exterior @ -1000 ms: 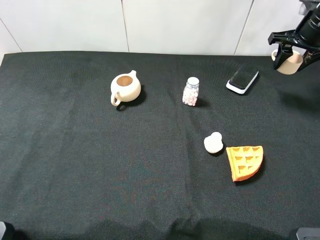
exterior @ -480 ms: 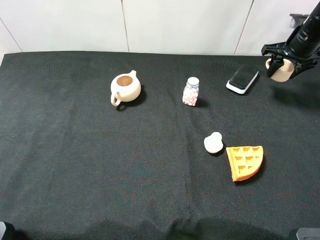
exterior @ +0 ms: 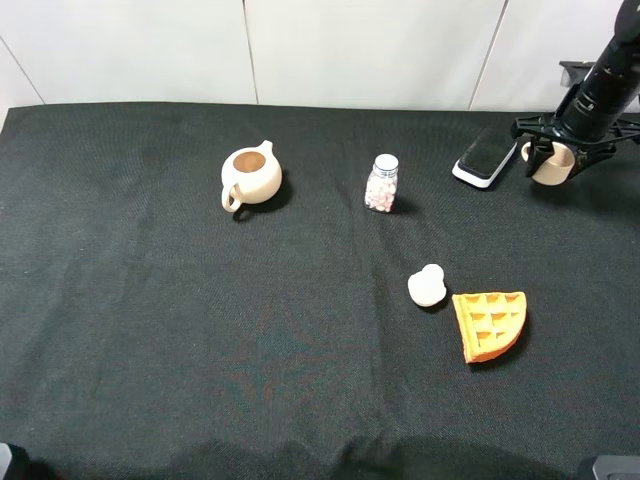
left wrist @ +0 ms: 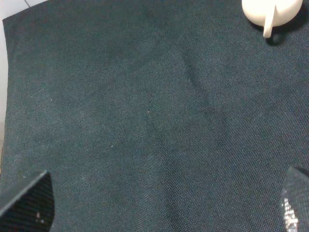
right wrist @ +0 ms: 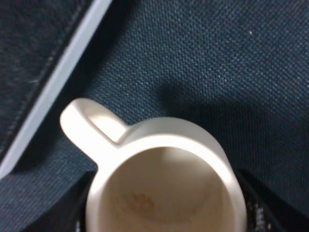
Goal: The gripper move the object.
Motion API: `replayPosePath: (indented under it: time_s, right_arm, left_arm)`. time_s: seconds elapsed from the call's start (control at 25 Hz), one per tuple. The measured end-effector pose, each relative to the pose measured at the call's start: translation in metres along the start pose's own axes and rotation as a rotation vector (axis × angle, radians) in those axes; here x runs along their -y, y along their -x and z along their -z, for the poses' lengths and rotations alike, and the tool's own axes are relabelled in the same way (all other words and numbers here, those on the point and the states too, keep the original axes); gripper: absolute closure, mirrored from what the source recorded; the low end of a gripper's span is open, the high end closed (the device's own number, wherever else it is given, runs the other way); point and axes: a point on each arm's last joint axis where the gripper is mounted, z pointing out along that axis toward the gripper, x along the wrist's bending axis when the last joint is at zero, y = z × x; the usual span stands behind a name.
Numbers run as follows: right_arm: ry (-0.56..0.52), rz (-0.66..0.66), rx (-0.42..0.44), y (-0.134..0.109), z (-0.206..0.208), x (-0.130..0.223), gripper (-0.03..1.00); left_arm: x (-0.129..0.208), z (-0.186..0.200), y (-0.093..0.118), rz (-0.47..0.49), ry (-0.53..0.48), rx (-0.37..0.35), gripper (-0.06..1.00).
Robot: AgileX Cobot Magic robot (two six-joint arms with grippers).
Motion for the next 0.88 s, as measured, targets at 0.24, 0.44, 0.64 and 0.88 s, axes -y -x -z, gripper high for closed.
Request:
replayPosePath:
  time_s: [0.24, 0.44, 0.64, 0.88]
  right_arm:
    - [0.005, 0.020, 0.024, 0.002, -0.004, -0.001, 0.56]
    - [-0.022, 0.001, 0.018, 0.007, -0.015, 0.000, 0.56]
    - [-0.038, -0.002, 0.015, 0.007, -0.020, 0.002, 0.56]
    - [-0.038, -0.002, 0.015, 0.007, -0.020, 0.002, 0.56]
  left_arm:
    - [0.000, 0.000, 0.000, 0.000, 0.000, 0.000, -0.05]
    - [0.000, 0.000, 0.000, 0.000, 0.000, 0.000, -0.05]
    - [0.000, 0.000, 0.000, 0.000, 0.000, 0.000, -0.05]
    - [0.000, 0.000, 0.000, 0.000, 0.000, -0.001, -0.05]
